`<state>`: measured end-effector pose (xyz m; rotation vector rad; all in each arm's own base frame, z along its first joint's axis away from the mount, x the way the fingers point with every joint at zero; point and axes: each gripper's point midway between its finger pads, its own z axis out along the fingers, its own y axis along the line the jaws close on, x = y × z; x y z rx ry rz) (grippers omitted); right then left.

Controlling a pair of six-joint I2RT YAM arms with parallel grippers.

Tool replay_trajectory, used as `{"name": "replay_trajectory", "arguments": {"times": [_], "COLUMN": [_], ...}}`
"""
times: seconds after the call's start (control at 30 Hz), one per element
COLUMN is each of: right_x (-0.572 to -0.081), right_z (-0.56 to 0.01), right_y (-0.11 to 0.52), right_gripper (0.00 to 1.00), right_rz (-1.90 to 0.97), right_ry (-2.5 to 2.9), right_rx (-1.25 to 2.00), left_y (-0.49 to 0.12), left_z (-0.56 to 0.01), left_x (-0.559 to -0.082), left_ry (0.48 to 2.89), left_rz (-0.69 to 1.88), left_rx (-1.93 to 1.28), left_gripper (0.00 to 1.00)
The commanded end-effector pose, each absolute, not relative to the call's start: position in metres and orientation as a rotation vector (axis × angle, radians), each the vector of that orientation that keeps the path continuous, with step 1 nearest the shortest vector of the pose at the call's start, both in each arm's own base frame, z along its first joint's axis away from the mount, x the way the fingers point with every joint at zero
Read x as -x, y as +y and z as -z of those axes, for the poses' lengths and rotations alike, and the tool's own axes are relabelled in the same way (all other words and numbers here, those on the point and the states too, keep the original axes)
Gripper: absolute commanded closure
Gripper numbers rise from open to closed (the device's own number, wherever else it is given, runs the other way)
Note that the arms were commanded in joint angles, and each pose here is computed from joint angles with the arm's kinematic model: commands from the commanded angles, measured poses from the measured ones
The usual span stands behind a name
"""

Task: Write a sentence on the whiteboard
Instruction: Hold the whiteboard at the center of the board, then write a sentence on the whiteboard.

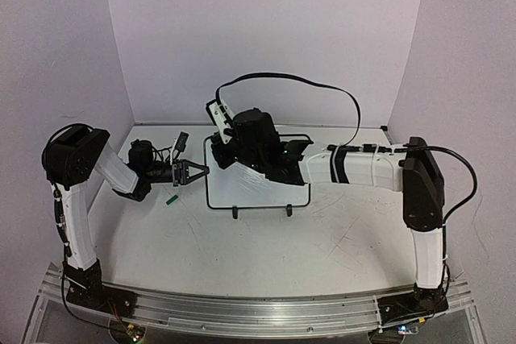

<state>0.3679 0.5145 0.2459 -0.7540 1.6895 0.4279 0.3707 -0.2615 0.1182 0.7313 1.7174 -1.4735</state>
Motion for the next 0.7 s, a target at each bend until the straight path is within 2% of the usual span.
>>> {"name": "replay_trajectory", "arguments": {"times": [0.0, 0.67], "right_x": [-0.375, -0.391], "right_z": [-0.263, -0.25], "right_y": [0.523, 0.534], "right_gripper": [1.0, 1.0], "right_rz": [-0.42, -0.408], "right_ry": [1.645, 1.671], "right_rx": [0.715, 0.661], "left_y": [-0.255, -0.253], "left_z": [-0.129, -0.134], "left_x": [-0.376, -0.373], "left_ry": [1.684, 1.671], "left_rz": [1.394, 1.361], "left_rx": [-0.712, -0.71], "left_gripper": [1.0, 1.0]}}
